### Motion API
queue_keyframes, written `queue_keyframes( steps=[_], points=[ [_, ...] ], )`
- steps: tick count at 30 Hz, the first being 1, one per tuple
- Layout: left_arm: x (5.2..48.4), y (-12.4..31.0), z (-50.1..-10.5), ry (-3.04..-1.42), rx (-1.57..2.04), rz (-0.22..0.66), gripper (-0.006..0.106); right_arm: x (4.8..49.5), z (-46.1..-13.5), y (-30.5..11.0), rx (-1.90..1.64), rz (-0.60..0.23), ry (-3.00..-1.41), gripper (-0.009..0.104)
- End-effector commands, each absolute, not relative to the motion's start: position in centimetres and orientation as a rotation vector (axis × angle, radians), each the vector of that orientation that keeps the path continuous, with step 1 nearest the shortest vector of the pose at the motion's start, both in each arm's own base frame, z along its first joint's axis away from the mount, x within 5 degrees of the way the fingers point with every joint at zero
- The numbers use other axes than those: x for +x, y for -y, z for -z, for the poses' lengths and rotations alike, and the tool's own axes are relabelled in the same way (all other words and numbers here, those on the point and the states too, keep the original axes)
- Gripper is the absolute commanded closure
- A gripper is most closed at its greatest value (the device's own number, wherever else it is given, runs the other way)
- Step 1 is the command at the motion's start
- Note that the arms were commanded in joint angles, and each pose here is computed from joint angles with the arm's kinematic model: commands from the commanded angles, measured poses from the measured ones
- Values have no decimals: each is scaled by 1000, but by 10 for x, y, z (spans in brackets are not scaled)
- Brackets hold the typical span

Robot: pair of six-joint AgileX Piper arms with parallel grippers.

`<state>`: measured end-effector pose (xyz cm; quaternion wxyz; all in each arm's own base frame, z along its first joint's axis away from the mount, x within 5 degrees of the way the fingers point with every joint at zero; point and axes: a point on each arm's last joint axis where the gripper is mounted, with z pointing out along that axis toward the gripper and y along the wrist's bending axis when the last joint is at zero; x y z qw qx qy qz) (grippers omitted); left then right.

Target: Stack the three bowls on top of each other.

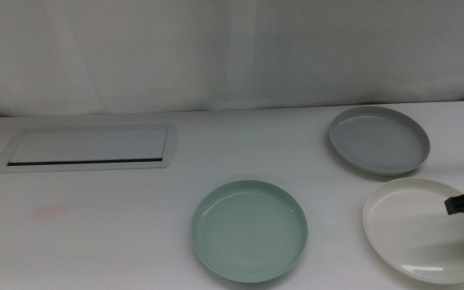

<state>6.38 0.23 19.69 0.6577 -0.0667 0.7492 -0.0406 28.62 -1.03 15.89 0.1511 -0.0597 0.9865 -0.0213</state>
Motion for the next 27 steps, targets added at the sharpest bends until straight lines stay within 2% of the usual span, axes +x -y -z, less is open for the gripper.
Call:
queue_keyframes(
  steps=[1,7,14,19,23,27],
  points=[
    [64,-2,-184,-1728,-148,99,103,282,-171,11,-200,81,-2804,98],
    [64,-2,-184,-1728,-148,99,103,274,-196,10,-188,69,-2749,98],
    [64,-2,-184,-1728,-148,99,103,261,-222,5,-150,-4,-2690,98],
    [64,-2,-184,-1728,-148,99,103,256,-252,-6,-127,-148,-2608,98],
    [64,-2,-184,-1728,-148,99,103,264,-278,-18,-99,-329,-2549,98],
    [64,-2,-184,-1728,-148,99,103,274,-294,-48,-176,-411,-2503,98]
  ],
)
